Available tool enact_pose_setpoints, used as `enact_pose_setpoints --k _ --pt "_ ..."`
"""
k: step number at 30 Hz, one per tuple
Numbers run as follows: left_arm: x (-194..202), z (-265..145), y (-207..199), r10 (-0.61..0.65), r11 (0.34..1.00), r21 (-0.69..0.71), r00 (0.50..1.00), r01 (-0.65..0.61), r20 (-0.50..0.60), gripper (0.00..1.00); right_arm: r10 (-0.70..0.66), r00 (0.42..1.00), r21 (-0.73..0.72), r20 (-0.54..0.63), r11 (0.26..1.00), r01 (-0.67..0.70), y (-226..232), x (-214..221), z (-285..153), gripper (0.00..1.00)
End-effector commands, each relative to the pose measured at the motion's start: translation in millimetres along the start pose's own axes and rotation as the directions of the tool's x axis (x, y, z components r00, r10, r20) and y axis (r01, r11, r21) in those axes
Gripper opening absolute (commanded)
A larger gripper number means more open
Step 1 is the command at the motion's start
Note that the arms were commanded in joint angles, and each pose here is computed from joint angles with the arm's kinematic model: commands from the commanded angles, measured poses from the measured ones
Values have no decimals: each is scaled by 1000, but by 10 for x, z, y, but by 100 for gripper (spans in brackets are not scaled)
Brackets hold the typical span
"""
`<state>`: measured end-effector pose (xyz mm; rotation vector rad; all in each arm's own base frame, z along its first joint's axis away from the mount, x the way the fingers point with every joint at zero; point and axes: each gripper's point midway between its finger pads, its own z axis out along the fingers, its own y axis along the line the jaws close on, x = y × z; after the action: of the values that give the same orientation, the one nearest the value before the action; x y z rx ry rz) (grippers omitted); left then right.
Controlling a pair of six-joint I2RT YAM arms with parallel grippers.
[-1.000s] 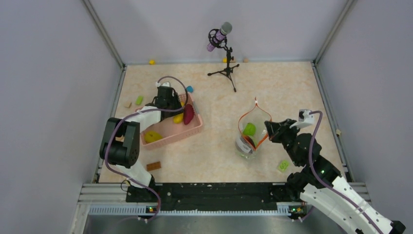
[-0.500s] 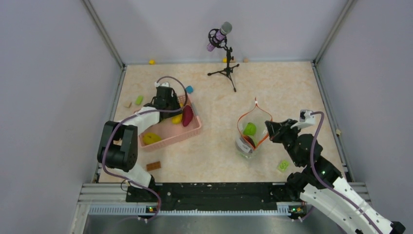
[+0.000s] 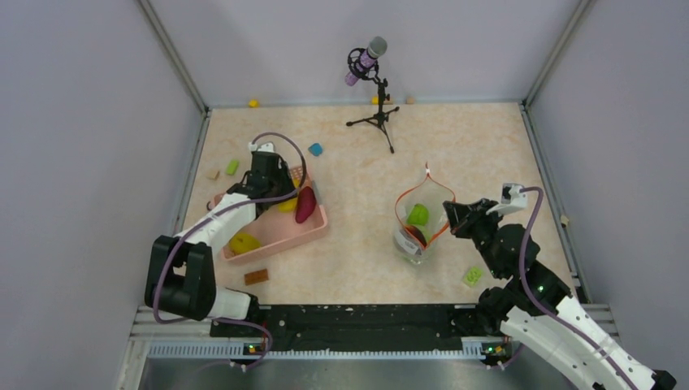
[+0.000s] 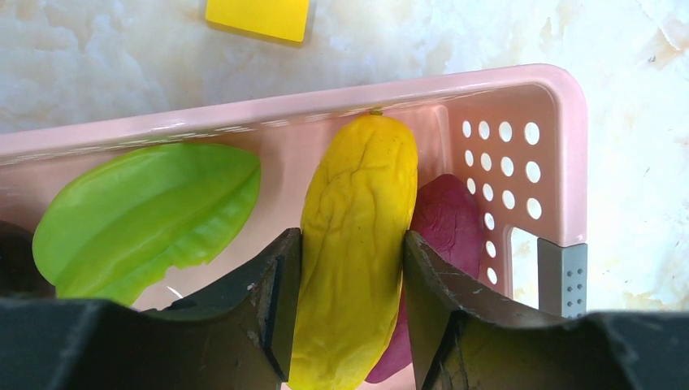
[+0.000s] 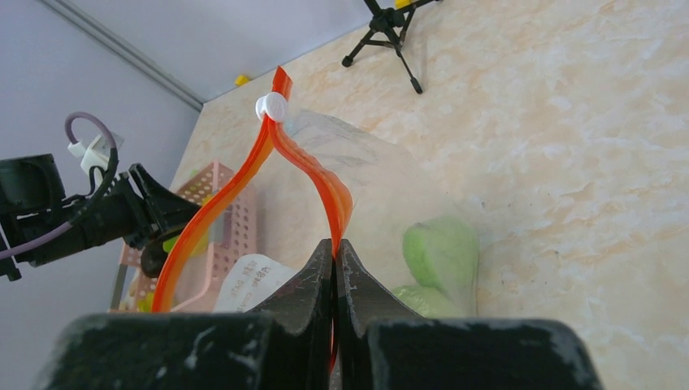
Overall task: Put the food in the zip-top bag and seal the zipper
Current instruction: Pick up the fake fruit from the bin.
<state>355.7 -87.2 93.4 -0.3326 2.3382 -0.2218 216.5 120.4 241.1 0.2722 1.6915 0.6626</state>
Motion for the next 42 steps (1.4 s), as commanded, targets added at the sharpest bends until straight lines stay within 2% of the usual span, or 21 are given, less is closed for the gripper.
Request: enact_pose_setpoints --k 1,10,13,16,21,25,31,35,42 --pt "-129 -98 -49 -1 1000 21 999 -1 52 0 8 999 -18 50 1000 -7 48 -123 -5 0" --pt "463 129 142 -68 995 -87 981 53 -179 0 9 999 -15 50 1000 -8 43 -125 -8 0" --pt "611 173 248 -97 987 -144 974 68 -207 0 10 999 -13 49 1000 -9 40 -120 -6 0" --pt "738 195 214 -115 987 -135 967 86 -226 0 11 999 -11 50 1000 -10 34 -118 -4 0" --pt "653 2 170 -102 985 -157 982 76 -160 0 13 998 -10 55 1000 -13 34 -128 -2 0" --pt "516 -252 60 -97 989 -124 991 85 -97 0 15 998 -8 55 1000 -14 28 -124 1 0" --pt "513 -438 62 -112 987 -123 991 102 -74 0 15 998 -11 55 1000 -14 33 -125 0 0" --pt "397 -586 78 -121 985 -127 992 118 -17 0 13 998 -13 54 1000 -13 38 -124 -1 0" --pt "103 -1015 -175 -115 993 54 985 109 130 0 7 999 -24 53 1000 -6 54 -120 -2 0"
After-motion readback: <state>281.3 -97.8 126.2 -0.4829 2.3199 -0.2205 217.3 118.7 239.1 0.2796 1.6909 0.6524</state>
